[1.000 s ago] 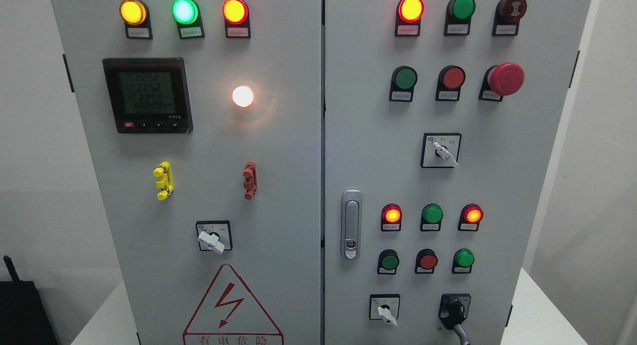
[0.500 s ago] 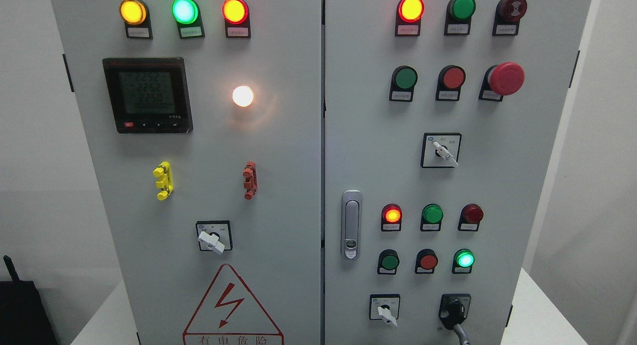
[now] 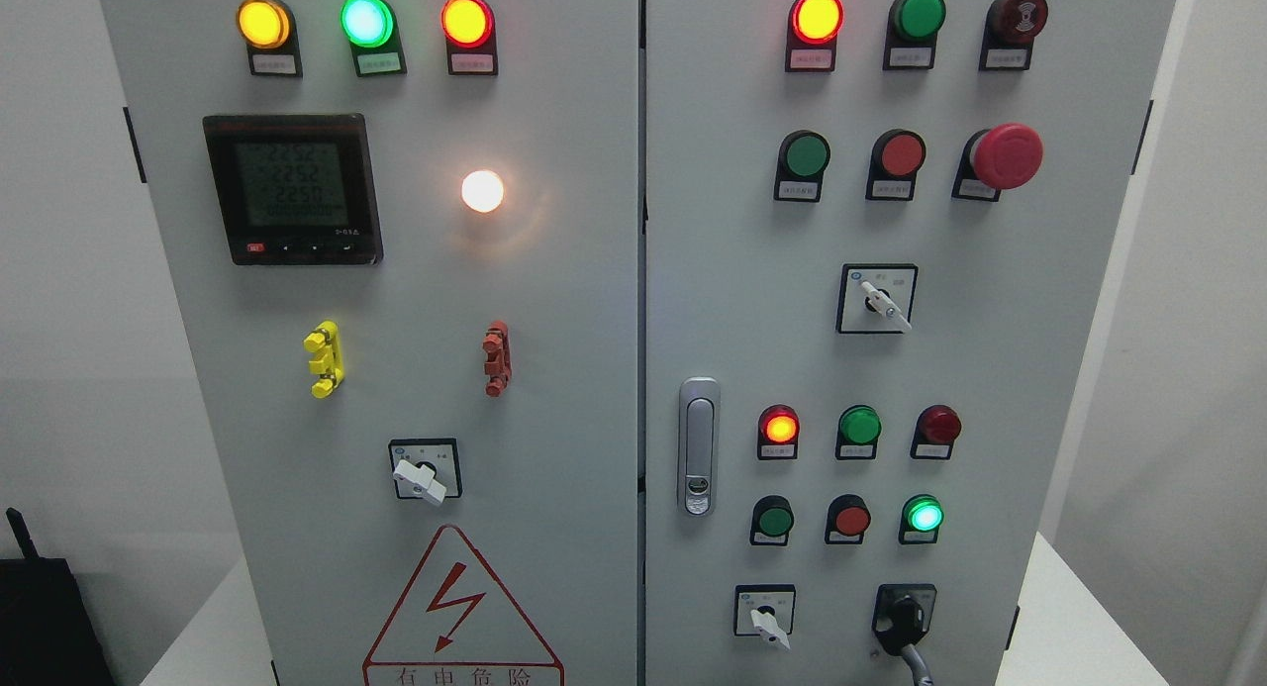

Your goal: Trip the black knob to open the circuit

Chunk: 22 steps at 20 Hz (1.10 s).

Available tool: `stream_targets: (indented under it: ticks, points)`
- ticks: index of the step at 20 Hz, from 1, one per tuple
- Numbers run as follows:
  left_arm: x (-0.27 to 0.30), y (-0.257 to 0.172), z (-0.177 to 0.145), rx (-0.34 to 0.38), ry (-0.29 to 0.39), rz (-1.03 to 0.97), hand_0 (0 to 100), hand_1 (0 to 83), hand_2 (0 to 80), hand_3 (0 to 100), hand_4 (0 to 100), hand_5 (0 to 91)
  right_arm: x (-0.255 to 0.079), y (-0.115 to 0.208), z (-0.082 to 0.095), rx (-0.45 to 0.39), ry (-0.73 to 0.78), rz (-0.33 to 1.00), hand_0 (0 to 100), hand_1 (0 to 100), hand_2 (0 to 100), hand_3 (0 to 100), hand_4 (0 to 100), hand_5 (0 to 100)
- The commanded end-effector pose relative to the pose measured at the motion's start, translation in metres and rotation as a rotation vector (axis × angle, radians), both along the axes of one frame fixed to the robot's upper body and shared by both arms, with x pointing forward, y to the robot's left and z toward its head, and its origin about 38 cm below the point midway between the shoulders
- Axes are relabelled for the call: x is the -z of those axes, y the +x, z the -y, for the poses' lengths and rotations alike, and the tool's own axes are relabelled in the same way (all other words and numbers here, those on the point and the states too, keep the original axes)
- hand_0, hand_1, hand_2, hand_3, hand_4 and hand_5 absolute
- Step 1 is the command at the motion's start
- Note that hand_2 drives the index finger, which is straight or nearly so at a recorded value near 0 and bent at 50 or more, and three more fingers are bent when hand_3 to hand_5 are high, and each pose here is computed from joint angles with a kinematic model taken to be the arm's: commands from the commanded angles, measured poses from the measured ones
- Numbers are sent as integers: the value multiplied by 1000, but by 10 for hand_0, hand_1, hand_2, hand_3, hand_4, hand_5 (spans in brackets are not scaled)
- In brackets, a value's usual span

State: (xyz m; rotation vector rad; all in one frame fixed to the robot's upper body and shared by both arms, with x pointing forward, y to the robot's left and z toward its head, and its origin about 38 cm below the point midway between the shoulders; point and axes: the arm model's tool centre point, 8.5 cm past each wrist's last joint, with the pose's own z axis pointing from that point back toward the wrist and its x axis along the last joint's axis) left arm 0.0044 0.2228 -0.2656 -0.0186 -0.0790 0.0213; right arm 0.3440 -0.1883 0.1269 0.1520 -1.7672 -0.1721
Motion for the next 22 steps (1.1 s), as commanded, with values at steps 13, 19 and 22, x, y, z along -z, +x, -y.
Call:
stream_targets:
  ticks: [13, 19, 22]
  points:
    - [0, 2, 1, -3, -1, 5, 120, 389, 0, 0, 0, 0, -27, 1, -18, -78, 4, 97, 0, 38, 57, 1000, 1000, 1000]
    - [0, 3, 0, -3, 0, 6, 120, 389, 0, 0, 0, 0, -25, 0, -15, -72, 2, 93, 0, 39, 57, 1000, 1000, 1000]
    - [0, 2, 0, -3, 0, 5, 120, 389, 0, 0, 0, 0, -24, 0, -12, -66, -3, 90, 0, 39, 57, 1000, 1000, 1000]
